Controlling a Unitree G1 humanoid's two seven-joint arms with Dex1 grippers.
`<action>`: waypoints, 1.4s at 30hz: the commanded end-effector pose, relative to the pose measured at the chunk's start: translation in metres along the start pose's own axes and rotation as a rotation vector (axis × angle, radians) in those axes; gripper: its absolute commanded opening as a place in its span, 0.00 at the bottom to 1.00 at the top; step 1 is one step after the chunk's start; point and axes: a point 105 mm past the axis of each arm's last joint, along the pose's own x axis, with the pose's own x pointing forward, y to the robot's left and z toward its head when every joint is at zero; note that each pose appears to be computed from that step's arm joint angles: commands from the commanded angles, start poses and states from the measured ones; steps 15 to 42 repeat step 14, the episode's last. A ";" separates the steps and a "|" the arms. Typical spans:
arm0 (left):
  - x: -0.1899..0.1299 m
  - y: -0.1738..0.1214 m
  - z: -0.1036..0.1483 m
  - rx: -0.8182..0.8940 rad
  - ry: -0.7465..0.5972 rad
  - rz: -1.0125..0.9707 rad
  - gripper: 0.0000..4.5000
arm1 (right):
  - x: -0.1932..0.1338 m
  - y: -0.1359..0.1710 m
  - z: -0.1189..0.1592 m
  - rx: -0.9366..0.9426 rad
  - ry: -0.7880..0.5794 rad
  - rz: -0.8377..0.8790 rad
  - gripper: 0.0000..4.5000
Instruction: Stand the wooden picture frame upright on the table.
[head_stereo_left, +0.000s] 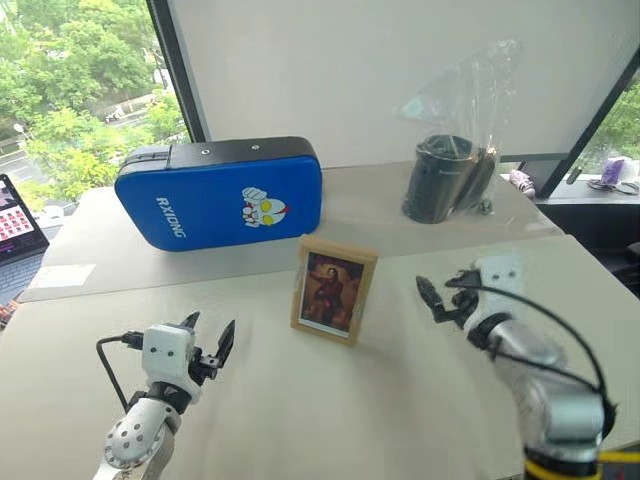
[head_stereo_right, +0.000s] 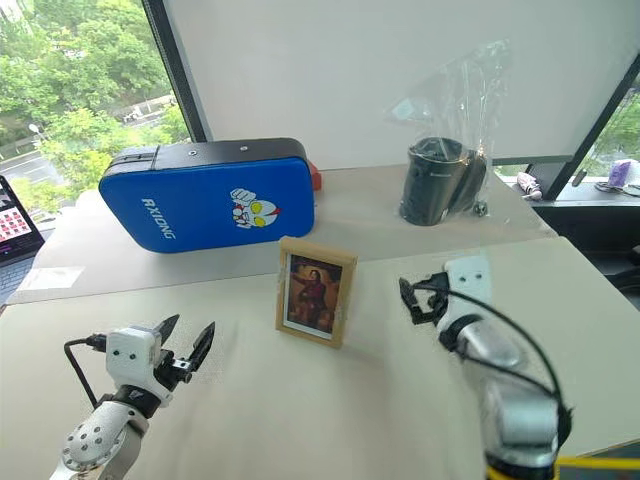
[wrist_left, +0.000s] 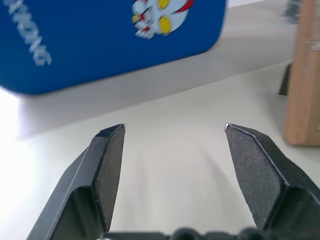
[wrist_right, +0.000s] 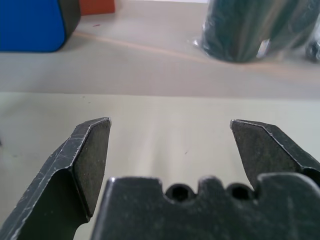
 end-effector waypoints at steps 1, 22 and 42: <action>0.001 -0.001 0.001 -0.030 0.014 0.015 0.77 | -0.009 -0.006 0.011 -0.017 -0.119 -0.121 0.99; 0.007 -0.002 -0.001 -0.023 0.030 -0.003 0.77 | -0.011 -0.009 -0.006 -0.066 -0.082 -0.115 0.99; 0.007 -0.002 -0.001 -0.023 0.030 -0.003 0.77 | -0.011 -0.009 -0.006 -0.066 -0.082 -0.115 0.99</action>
